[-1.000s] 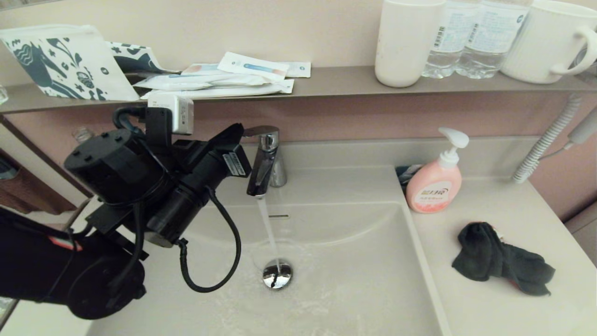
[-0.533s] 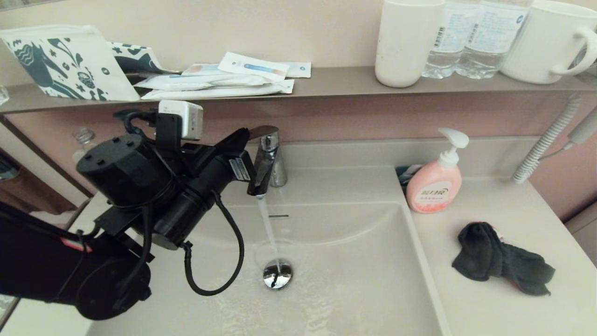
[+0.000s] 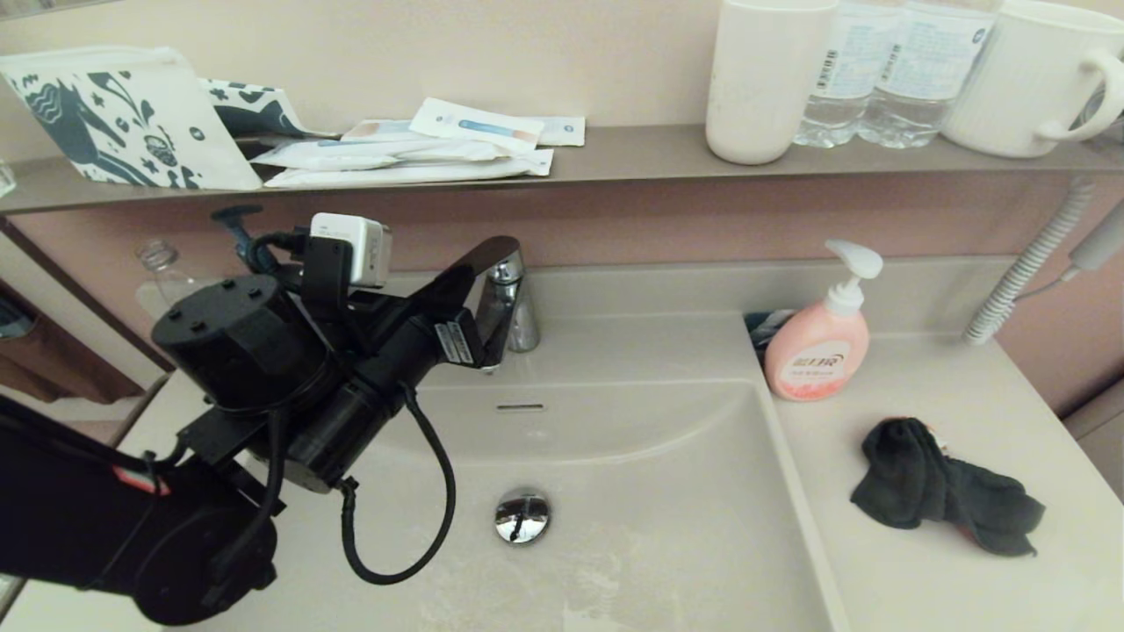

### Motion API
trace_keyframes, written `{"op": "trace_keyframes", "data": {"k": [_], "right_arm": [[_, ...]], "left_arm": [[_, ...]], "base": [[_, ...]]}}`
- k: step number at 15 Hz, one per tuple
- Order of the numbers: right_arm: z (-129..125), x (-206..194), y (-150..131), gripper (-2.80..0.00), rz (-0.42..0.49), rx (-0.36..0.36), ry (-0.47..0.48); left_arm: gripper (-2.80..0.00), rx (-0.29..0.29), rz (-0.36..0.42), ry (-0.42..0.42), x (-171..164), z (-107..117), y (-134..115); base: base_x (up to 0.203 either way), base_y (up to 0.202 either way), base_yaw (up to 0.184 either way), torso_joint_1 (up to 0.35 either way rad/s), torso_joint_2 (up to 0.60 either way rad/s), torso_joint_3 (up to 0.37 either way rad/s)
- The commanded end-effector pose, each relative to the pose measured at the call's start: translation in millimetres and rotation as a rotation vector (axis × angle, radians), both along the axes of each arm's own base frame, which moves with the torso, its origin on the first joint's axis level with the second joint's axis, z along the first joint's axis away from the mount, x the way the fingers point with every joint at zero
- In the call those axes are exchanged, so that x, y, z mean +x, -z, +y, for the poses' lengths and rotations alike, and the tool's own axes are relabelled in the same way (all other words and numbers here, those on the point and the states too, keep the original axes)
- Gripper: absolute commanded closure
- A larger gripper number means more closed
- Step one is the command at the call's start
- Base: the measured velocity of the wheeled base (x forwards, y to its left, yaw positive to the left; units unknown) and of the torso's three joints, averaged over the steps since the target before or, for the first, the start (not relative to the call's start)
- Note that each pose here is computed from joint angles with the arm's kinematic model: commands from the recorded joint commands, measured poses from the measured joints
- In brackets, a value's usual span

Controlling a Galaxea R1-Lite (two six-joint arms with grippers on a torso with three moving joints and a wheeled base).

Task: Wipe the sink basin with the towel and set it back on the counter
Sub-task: Turn off the faucet, then pick up the cloth

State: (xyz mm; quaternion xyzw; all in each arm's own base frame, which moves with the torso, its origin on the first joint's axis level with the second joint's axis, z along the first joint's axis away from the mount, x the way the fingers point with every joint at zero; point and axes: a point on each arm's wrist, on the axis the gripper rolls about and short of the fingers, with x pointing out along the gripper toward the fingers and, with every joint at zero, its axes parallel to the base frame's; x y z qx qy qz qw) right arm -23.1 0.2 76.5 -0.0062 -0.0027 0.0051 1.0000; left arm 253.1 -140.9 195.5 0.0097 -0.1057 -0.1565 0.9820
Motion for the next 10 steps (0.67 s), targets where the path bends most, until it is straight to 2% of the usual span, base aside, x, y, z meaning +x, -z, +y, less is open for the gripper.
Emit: {"op": "trace_keyframes", "data": {"k": [1,6,10], "right_arm": [[0,0,0,0.0,0.001,-0.001,-0.001],[0,0,0,0.0,0.001,-0.001,-0.001],[0,0,0,0.0,0.001,0.0,-0.001]], "left_arm": [[0.0,-0.02,-0.036,-0.001,-10,5,-11],[0.0,-0.048,-0.05,-0.026,-62,27,-30],[0.0,0.002,0.04,-0.023,-103,48,0]], "base": [[0.0,0.0,0.0,0.0,0.0,0.0],[0.0,0.0,0.0,0.0,0.0,0.0],[0.0,0.0,0.0,0.0,0.0,0.0]]}}
